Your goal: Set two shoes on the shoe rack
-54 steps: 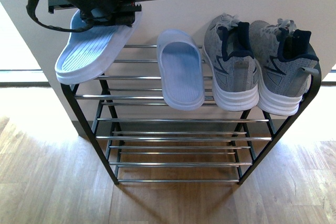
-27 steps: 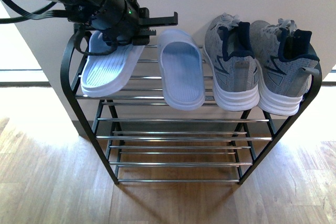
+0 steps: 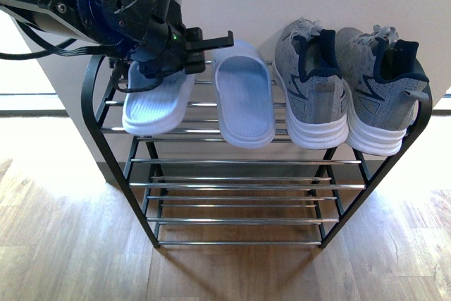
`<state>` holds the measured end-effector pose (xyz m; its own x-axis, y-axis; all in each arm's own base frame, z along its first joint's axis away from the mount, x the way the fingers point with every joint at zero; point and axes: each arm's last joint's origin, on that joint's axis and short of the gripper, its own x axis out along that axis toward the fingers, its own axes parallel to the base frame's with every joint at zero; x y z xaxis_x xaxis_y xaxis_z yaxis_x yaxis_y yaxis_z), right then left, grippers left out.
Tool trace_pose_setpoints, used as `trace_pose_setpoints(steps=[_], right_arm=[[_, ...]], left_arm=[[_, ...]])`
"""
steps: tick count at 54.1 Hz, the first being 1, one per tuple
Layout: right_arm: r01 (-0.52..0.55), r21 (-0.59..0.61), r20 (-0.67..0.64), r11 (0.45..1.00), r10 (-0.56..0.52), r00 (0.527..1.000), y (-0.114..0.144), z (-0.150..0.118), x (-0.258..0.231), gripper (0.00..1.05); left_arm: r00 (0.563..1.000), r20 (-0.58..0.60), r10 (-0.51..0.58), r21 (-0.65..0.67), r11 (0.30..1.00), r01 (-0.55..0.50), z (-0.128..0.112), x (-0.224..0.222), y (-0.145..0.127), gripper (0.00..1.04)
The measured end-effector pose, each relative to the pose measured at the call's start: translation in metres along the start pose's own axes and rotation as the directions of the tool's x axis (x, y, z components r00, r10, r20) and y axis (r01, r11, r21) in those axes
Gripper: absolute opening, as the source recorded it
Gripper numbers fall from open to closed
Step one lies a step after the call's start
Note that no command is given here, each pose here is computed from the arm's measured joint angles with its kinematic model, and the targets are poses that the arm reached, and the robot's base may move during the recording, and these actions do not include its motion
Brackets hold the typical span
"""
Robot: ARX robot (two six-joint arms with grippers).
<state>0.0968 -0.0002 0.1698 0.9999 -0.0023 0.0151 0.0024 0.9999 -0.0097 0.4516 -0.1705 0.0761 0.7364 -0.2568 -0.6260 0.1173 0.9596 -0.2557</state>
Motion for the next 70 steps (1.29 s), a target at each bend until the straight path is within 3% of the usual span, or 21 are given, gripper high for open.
trace_pose_setpoints(steps=[11, 18, 22, 28, 39, 43, 50, 51, 53, 55, 58, 62, 70], right_arm=[[0.000, 0.000, 0.000, 1.000, 0.000, 1.000, 0.000, 0.000, 0.000, 0.96], [0.000, 0.000, 0.000, 1.000, 0.000, 1.000, 0.000, 0.000, 0.000, 0.96], [0.000, 0.000, 0.000, 1.000, 0.000, 1.000, 0.000, 0.000, 0.000, 0.96], [0.000, 0.000, 0.000, 1.000, 0.000, 1.000, 0.000, 0.000, 0.000, 0.96], [0.000, 0.000, 0.000, 1.000, 0.000, 1.000, 0.000, 0.000, 0.000, 0.96], [0.000, 0.000, 0.000, 1.000, 0.000, 1.000, 0.000, 0.000, 0.000, 0.96], [0.000, 0.000, 0.000, 1.000, 0.000, 1.000, 0.000, 0.000, 0.000, 0.96], [0.000, 0.000, 0.000, 1.000, 0.000, 1.000, 0.000, 0.000, 0.000, 0.96], [0.000, 0.000, 0.000, 1.000, 0.000, 1.000, 0.000, 0.000, 0.000, 0.96], [0.000, 0.000, 0.000, 1.000, 0.000, 1.000, 0.000, 0.000, 0.000, 0.96], [0.000, 0.000, 0.000, 1.000, 0.000, 1.000, 0.000, 0.000, 0.000, 0.96], [0.000, 0.000, 0.000, 1.000, 0.000, 1.000, 0.000, 0.000, 0.000, 0.96], [0.000, 0.000, 0.000, 1.000, 0.000, 1.000, 0.000, 0.000, 0.000, 0.96]], left_arm=[[0.982, -0.038, -0.185, -0.165, 0.970, 0.176, 0.007, -0.018, -0.014, 0.62], [0.972, -0.028, -0.233, -0.186, 0.957, 0.224, 0.036, -0.081, -0.030, 0.89], [0.973, -0.017, -0.228, -0.176, 0.959, 0.222, 0.052, -0.116, -0.036, 0.97], [0.996, 0.014, -0.092, -0.157, 0.983, 0.093, 0.068, -0.187, -0.033, 0.96], [0.979, 0.073, 0.193, -0.083, 0.979, -0.186, 0.050, -0.261, -0.005, 0.95], [0.945, 0.142, 0.296, -0.077, 0.955, -0.288, 0.037, -0.305, 0.007, 0.95], [0.839, 0.276, 0.468, -0.076, 0.881, -0.466, 0.007, -0.367, 0.028, 0.95], [0.835, 0.314, 0.451, -0.069, 0.888, -0.454, 0.002, -0.373, 0.031, 0.93], [0.836, 0.454, 0.309, -0.042, 0.944, -0.326, -0.010, -0.385, 0.039, 0.84], [0.793, 0.578, 0.193, 0.012, 0.969, -0.245, -0.023, -0.394, 0.045, 0.76], [0.732, 0.672, 0.113, 0.065, 0.976, -0.210, -0.038, -0.399, 0.051, 0.63], [0.713, 0.694, 0.103, 0.082, 0.972, -0.221, -0.050, -0.396, 0.058, 0.50], [0.745, 0.657, 0.113, 0.105, 0.965, -0.239, -0.074, -0.379, 0.069, 0.29]])
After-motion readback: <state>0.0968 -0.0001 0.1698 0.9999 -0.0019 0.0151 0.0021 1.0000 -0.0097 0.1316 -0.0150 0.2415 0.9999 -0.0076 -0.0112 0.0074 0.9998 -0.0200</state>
